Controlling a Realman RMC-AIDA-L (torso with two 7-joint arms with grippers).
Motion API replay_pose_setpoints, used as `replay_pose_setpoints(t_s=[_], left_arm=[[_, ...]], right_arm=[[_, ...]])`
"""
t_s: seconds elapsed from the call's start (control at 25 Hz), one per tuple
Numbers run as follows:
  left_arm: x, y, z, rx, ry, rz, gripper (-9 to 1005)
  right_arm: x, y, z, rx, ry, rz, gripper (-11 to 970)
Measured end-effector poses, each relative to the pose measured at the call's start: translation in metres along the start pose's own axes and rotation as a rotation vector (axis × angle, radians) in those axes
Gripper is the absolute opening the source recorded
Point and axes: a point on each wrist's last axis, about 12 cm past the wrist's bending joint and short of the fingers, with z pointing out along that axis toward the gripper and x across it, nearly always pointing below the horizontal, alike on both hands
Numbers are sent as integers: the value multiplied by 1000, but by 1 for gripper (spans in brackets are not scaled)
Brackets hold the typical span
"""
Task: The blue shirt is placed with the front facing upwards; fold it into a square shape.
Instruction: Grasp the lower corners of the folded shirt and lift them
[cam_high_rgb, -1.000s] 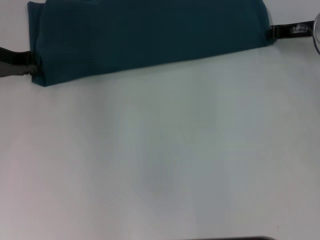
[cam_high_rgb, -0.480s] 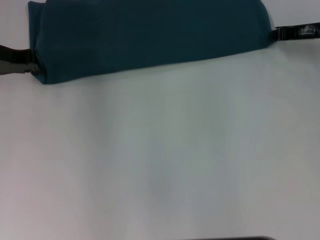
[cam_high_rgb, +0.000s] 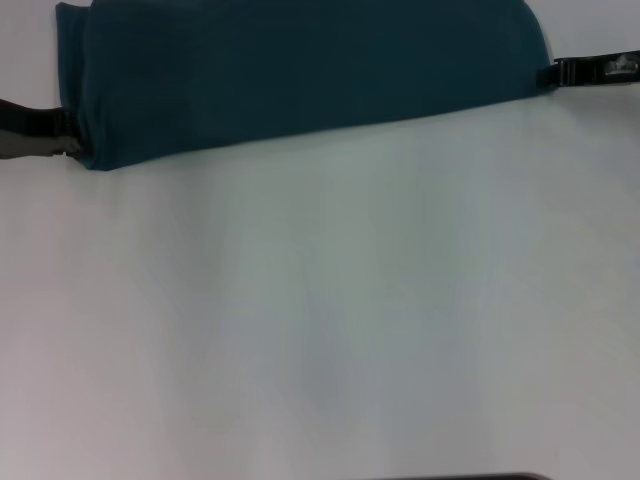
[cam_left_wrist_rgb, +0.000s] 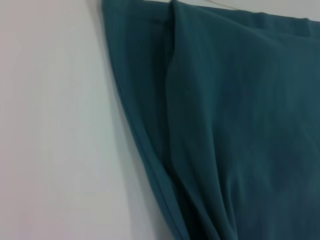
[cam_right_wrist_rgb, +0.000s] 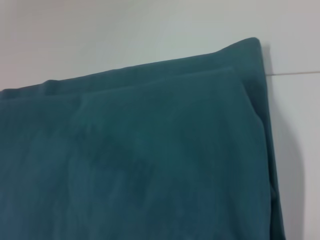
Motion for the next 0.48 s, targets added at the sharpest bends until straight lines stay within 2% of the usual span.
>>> replay_pose_setpoints(t_s=[0.28, 0.48], left_arm=[[2, -1, -4, 26, 16, 7, 5], [3, 3, -7, 19, 15, 2, 6]], right_arm=[[0, 2, -3, -23, 7, -11, 36], [-1, 4, -8, -52, 14, -19, 50]])
